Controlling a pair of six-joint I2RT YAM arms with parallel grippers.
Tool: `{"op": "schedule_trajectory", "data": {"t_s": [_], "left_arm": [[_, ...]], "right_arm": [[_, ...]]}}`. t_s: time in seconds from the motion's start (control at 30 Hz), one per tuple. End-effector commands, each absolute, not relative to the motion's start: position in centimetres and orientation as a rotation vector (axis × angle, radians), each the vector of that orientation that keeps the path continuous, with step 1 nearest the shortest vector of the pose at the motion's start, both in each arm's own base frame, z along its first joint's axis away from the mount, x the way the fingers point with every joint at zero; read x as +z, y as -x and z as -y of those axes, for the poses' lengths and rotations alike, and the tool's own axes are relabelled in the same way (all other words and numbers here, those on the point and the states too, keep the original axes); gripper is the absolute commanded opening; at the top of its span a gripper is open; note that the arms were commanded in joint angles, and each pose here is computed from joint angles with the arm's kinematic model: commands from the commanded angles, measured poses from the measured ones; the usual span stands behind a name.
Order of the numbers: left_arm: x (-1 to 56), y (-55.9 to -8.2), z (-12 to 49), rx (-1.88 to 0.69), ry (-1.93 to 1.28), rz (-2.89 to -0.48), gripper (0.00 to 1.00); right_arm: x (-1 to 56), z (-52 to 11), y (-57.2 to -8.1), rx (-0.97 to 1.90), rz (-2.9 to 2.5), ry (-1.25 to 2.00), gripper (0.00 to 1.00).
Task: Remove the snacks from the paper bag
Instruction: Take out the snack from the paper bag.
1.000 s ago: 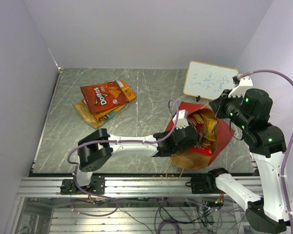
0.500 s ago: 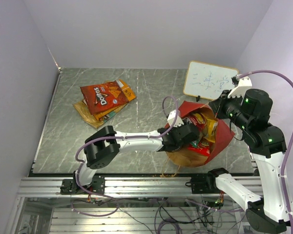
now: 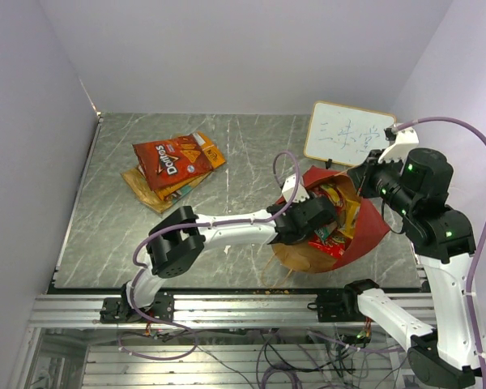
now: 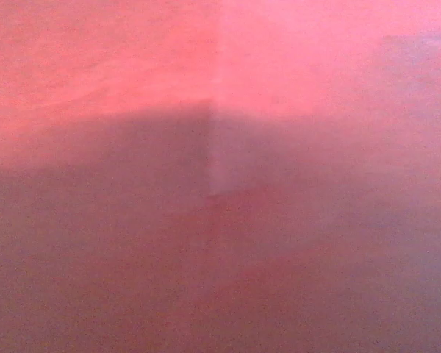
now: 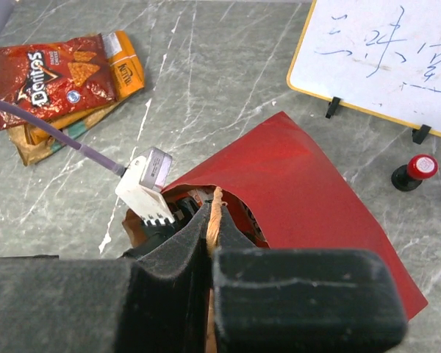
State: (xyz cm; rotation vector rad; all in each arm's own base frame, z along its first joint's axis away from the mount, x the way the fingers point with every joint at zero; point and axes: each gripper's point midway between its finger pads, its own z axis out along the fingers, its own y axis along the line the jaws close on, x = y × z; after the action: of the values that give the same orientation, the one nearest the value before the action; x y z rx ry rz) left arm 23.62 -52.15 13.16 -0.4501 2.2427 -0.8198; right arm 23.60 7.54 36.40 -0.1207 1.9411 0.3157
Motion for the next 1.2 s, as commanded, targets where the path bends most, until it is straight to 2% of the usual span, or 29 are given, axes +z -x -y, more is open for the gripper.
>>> {"op": "schedule_trajectory", "data": {"t_s": [0.0, 0.23, 0.53, 0.77, 0.97, 1.1, 1.17], "left_arm": [[14.9, -25.1, 52.9, -0.831, 0.474, -2.206, 0.44], [11.1, -24.6, 52.8, -0.773, 0.543, -2.298, 0.43], [9.7, -25.0, 52.5, -0.741, 0.575, -2.329, 0.49], [10.8, -26.8, 53.9, -0.773, 0.515, -2.28, 0.35], [11.0, -28.2, 54.9, -0.852, 0.476, -2.276, 0.36], [11.3, -28.5, 55.9, -0.902, 0.427, -2.268, 0.19], [12.5, -28.7, 56.2, -0.901, 0.367, -2.253, 0.14]], "right_arm": [[39.0, -7.6, -23.5, 0.328, -1.834, 0.133, 0.0], [39.0, -7.6, -23.4, 0.326, -1.83, 0.143, 0.0], [38.9, -7.5, -23.2, 0.314, -1.828, 0.152, 0.0], [39.1, -7.6, -22.8, 0.33, -1.823, 0.149, 0.0], [38.8, -7.6, -23.0, 0.334, -1.838, 0.13, 0.0], [38.8, -7.5, -22.8, 0.332, -1.844, 0.123, 0.0], [38.8, -7.2, -22.7, 0.318, -1.846, 0.123, 0.0]]}}
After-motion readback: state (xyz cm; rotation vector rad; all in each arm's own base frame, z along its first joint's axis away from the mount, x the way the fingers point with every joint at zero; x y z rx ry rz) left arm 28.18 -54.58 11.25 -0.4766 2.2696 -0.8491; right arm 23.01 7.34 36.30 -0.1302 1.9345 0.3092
